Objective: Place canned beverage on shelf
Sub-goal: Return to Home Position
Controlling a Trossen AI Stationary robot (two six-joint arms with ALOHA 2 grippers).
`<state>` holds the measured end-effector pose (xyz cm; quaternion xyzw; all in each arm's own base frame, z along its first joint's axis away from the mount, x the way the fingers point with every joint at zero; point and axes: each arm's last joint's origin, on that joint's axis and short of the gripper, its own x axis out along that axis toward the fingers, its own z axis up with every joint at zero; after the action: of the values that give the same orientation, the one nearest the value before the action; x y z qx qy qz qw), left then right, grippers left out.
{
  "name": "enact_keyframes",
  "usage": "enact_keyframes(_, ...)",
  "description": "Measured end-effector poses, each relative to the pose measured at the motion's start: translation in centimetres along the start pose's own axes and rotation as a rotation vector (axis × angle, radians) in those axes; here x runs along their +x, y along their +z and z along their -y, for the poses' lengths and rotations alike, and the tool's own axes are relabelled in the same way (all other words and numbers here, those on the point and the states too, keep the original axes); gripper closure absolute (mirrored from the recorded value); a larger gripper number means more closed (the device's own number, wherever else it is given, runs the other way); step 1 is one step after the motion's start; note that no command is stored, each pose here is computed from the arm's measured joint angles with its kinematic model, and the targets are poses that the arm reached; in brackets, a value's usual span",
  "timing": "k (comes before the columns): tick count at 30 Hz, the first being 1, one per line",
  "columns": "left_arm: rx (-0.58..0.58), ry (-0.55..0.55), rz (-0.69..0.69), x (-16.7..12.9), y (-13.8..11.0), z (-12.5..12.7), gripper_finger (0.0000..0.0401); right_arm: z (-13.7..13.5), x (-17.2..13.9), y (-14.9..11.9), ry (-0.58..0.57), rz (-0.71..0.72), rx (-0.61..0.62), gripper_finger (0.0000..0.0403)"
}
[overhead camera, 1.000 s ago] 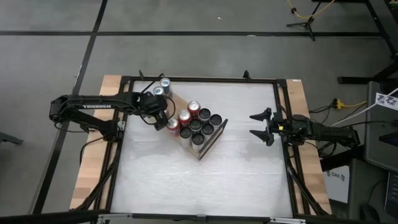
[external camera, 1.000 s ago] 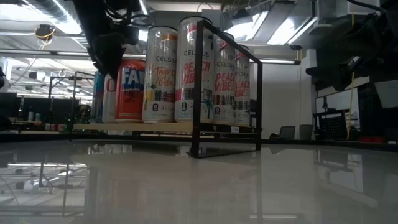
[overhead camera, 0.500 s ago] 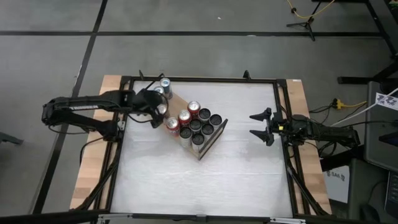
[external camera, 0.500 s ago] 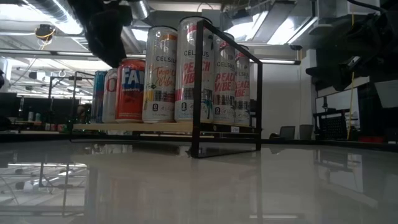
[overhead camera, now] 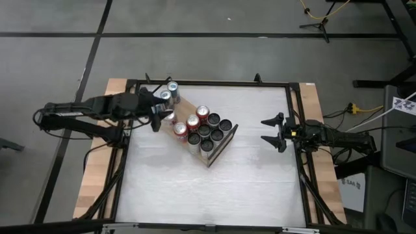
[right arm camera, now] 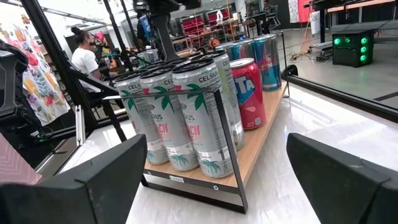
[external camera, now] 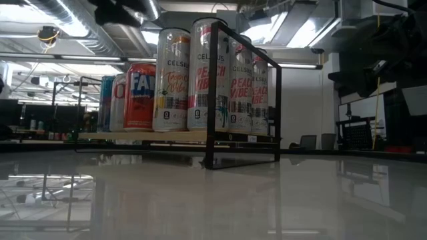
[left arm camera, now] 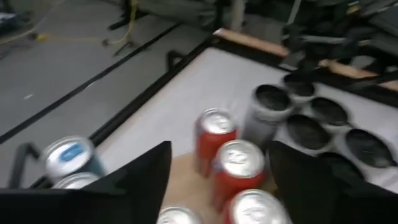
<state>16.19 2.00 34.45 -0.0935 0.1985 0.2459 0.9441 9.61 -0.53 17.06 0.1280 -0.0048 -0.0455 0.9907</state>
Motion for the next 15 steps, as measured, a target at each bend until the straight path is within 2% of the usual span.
enact_keyframes(7,0.037,-0.118,0.031,-1.2,-0.2,1.7,0.0212,0.0,0.0,0.0,0.0,0.0,0.0,0.0022)
enact_keyframes(15,0.085,-0.066,0.081,-2.3,-0.7,3.1,0.0287,0.0,0.0,0.0,0.0,0.0,0.0,0.0022)
